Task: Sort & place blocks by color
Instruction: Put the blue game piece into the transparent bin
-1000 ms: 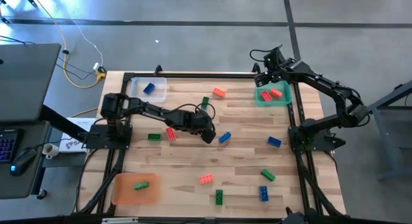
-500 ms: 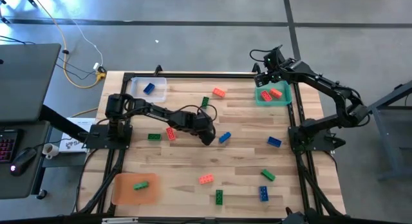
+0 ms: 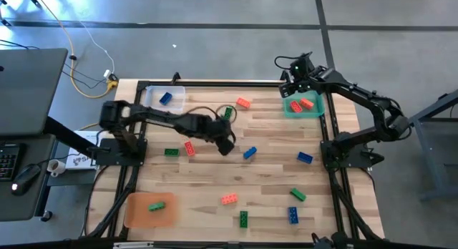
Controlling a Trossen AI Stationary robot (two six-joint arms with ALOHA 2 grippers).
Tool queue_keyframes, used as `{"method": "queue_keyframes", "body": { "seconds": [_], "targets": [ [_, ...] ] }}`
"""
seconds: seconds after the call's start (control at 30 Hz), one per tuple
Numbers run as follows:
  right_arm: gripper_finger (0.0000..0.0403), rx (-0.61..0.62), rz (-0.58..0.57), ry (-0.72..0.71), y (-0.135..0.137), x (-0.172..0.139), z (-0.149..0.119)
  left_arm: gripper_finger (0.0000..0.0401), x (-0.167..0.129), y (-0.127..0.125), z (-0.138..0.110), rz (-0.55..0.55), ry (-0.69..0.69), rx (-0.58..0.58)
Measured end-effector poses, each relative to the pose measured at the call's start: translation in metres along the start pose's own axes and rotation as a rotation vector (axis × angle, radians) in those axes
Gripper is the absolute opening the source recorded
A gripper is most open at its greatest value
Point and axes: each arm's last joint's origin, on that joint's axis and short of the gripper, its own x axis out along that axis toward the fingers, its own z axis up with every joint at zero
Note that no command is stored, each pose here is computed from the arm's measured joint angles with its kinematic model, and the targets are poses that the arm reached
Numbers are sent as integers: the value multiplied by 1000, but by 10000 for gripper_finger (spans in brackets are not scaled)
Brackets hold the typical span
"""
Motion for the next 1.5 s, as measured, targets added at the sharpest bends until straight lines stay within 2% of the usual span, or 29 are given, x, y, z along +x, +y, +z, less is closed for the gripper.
{"method": "queue_keyframes", "body": {
  "seconds": [0.23,0.33,0.5,0.63,0.83,1.07,1.5],
  "targets": [
    [209,-20,111,-115,27,-5,5,62,-62,43,23,72,-149,-79],
    [209,-14,151,-161,37,-7,7,62,-90,62,26,105,-201,-126],
    [209,-38,249,-222,52,-12,10,62,-123,94,23,234,-252,-179],
    [209,-58,364,-250,62,-16,12,62,-138,119,18,330,-227,-218],
    [209,-50,465,-345,75,-24,18,62,-138,153,12,445,-96,-259],
    [209,-33,512,-514,85,-34,29,62,-125,185,11,471,5,-298],
    [209,-14,512,-509,85,-34,28,62,-79,223,13,388,241,-384]
  ]
}}
